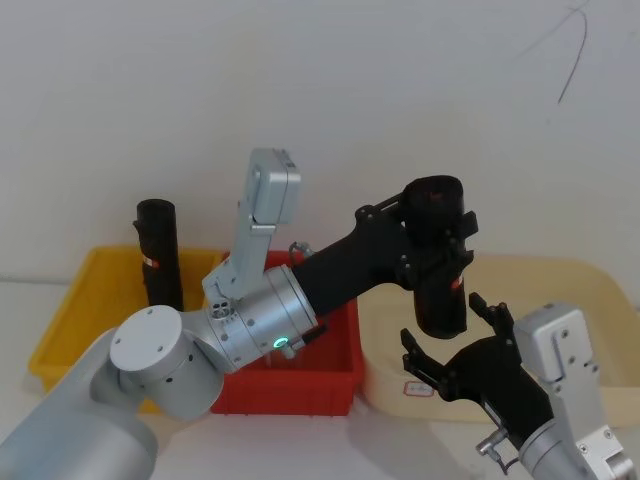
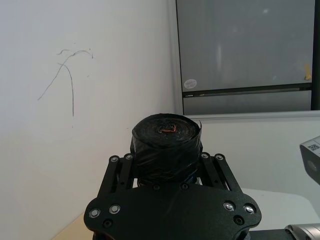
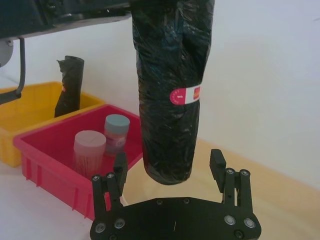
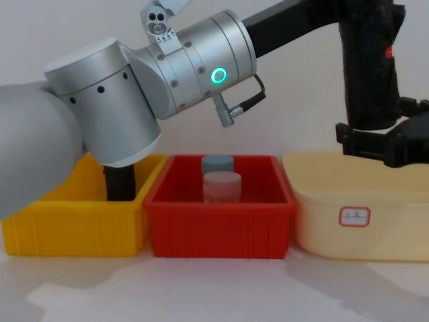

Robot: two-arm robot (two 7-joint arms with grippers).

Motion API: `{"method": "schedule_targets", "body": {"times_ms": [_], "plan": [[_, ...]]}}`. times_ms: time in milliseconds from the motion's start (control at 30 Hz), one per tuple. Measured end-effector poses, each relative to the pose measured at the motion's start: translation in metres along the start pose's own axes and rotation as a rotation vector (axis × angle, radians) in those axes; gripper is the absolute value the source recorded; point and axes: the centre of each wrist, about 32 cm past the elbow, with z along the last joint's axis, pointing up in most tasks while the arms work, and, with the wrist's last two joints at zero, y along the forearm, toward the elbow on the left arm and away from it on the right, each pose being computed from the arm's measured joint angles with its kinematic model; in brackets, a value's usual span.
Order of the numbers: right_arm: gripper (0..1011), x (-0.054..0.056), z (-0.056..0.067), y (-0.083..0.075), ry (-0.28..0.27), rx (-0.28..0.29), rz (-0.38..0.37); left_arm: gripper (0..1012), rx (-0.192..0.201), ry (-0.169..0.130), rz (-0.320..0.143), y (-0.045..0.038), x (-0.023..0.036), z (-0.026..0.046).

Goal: Pick up the garbage bag with the one hand and transfer it to the other hand.

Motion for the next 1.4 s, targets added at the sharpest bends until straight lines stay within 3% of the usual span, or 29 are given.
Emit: {"method": "schedule_targets", "body": {"times_ms": [433, 833, 967, 1400], "plan": [[1001, 0.001, 0.004, 0.008, -0.027, 0.025, 0.004, 532, 0.000, 0.000, 0.000, 0.0001, 0.0000, -0.0001], [985, -0.001, 0.007, 0.020, -0.010, 0.044, -0.005, 532, 0.000, 0.000, 0.000, 0.0001, 0.0000, 0.0000], [913, -0.001, 0.007, 0.024, -0.005, 0.045, -0.003, 532, 0.000, 0.000, 0.000, 0.0001, 0.0000, 0.0000], [527, -0.005, 0.011, 0.043, 0.005, 0.044, -0.001, 532, 0.000, 0.000, 0.001, 0.0001, 0.0001, 0.0000]]}}
